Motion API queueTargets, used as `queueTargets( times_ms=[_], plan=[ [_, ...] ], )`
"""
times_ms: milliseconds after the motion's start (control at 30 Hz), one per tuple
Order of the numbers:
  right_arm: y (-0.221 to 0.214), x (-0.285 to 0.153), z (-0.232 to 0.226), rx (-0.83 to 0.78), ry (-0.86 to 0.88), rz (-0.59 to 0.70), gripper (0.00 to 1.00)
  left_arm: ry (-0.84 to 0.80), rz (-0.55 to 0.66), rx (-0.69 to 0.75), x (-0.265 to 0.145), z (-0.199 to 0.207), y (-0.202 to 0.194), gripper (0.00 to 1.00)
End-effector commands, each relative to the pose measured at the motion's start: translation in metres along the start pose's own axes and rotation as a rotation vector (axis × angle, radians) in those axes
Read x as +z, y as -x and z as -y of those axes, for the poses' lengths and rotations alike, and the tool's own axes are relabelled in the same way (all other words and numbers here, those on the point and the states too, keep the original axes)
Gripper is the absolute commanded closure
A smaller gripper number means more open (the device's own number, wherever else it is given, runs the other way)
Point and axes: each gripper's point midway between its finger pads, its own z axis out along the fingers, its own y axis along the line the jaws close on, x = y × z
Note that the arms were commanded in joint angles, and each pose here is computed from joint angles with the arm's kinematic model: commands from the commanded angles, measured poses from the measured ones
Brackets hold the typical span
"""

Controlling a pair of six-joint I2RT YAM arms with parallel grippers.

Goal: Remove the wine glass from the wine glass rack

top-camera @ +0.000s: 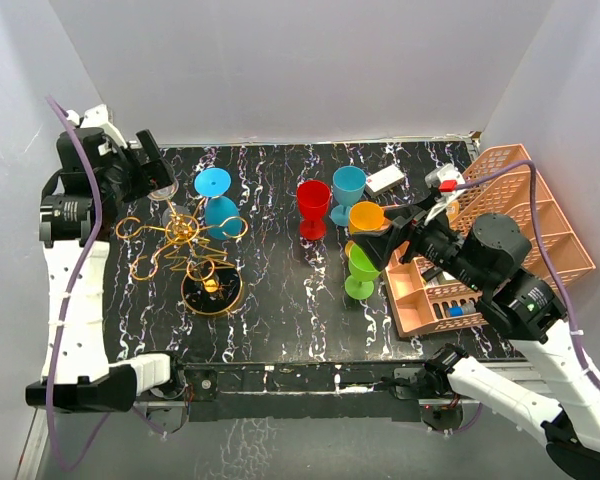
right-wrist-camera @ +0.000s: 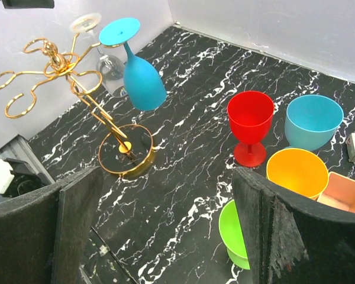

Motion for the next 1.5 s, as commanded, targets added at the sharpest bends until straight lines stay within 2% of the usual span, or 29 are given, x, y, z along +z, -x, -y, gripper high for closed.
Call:
queueTargets(
  times_ms=[0, 167, 400, 500, 600, 933, 1233, 1467],
  plan=[
    [0.025, -0.005, -0.008, -0.034, 0.029, 0.055, 0.01, -0.05, -0.064, 0.035, 0.0, 0.008, -0.007, 0.08],
    [0.025, -0.003, -0.014, -0.042, 0.063, 0.048, 0.01, 0.002, -0.117, 0.009, 0.011, -0.009, -0.015, 0.13],
    [0.021, -0.003, -0.015, -0.045, 0.074, 0.036, 0.01, 0.061, -0.113, -0.012, 0.017, -0.029, -0.006, 0.16],
    [0.02, -0.004, -0.017, -0.041, 0.084, 0.035, 0.01, 0.051, -0.142, -0.035, 0.023, -0.035, -0.009, 0.24],
    [0.02, -0.003, -0.017, -0.041, 0.083, 0.034, 0.01, -0.001, -0.158, -0.075, 0.027, -0.033, -0.011, 0.31],
    [0.016, 0.001, -0.016, -0.037, 0.086, 0.024, 0.01, -0.094, -0.207, -0.141, 0.042, -0.026, -0.025, 0.41],
    [0.013, 0.003, -0.015, -0.034, 0.083, 0.016, 0.01, -0.085, -0.248, -0.165, 0.049, -0.03, -0.04, 0.43],
    [0.013, 0.004, -0.016, -0.028, 0.084, 0.014, 0.01, -0.064, -0.257, -0.177, 0.053, -0.034, -0.043, 0.51]
  ],
)
